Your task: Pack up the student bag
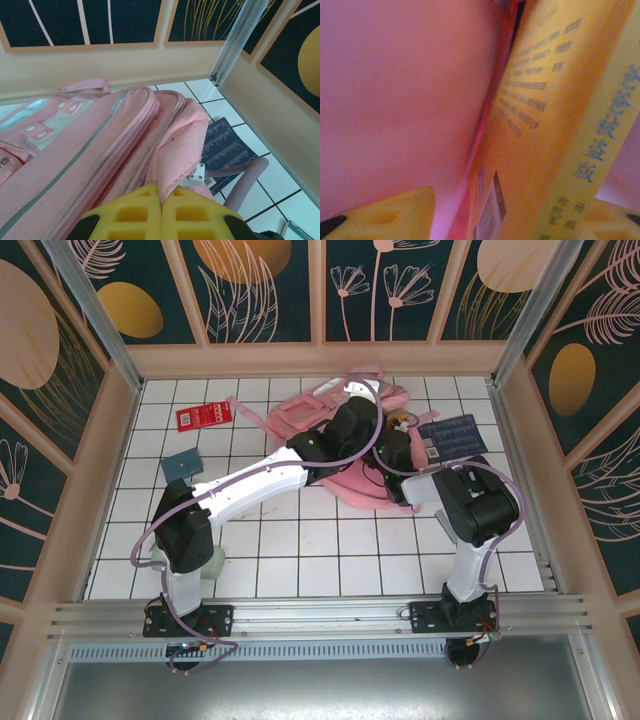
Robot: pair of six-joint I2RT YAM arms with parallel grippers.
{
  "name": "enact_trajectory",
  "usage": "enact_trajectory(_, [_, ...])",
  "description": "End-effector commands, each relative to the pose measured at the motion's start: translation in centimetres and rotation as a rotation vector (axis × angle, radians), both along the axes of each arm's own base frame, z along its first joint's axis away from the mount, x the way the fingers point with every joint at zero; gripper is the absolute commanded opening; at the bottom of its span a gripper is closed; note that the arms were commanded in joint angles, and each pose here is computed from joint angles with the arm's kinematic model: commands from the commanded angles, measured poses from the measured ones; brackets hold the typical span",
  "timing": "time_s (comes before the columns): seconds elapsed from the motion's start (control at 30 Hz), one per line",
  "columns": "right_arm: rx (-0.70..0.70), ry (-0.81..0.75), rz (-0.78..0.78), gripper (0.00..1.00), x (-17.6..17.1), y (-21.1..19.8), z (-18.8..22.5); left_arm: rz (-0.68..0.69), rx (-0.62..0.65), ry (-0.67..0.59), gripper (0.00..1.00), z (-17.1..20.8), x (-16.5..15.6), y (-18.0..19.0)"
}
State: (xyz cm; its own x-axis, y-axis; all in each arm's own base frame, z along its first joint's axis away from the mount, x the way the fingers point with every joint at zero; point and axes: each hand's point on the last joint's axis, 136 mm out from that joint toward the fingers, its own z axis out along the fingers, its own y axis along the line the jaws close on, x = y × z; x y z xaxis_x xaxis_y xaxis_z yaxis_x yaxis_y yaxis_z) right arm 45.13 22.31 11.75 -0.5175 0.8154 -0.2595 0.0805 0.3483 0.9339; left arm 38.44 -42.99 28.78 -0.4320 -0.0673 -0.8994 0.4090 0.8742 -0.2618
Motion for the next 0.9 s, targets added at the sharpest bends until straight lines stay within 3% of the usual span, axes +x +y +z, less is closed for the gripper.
enact_trajectory(0.0, [-0.133,0.017,0.058,0.62,-0.4,0.4,0.2,0.013,-0.090,-0.062,0.00,3.8,0.1,-0.2])
enact_trajectory(0.1, [-0.260,0.064,0.108,0.65,-1.2,0.0,-1.1,0.017,-0.088,-0.065,0.00,3.7,0.2,-0.1])
enact_trajectory(0.3, [-0.375,0.073,0.187,0.61,-1.9,-0.9,-1.6,0.013,-0.088,-0.063,0.00,3.4,0.2,-0.2])
enact_trajectory(0.57, [-0.372,0.096,0.276,0.47,-0.5,1.5,-2.6,-0.001,-0.079,-0.056,0.00,3.1,-0.1,-0.2])
enact_trajectory(0.87, [-0.386,0.034,0.332,0.48,2.2,5.3,-1.6,-0.024,-0.080,-0.048,0.00,3.2,-0.9,0.3])
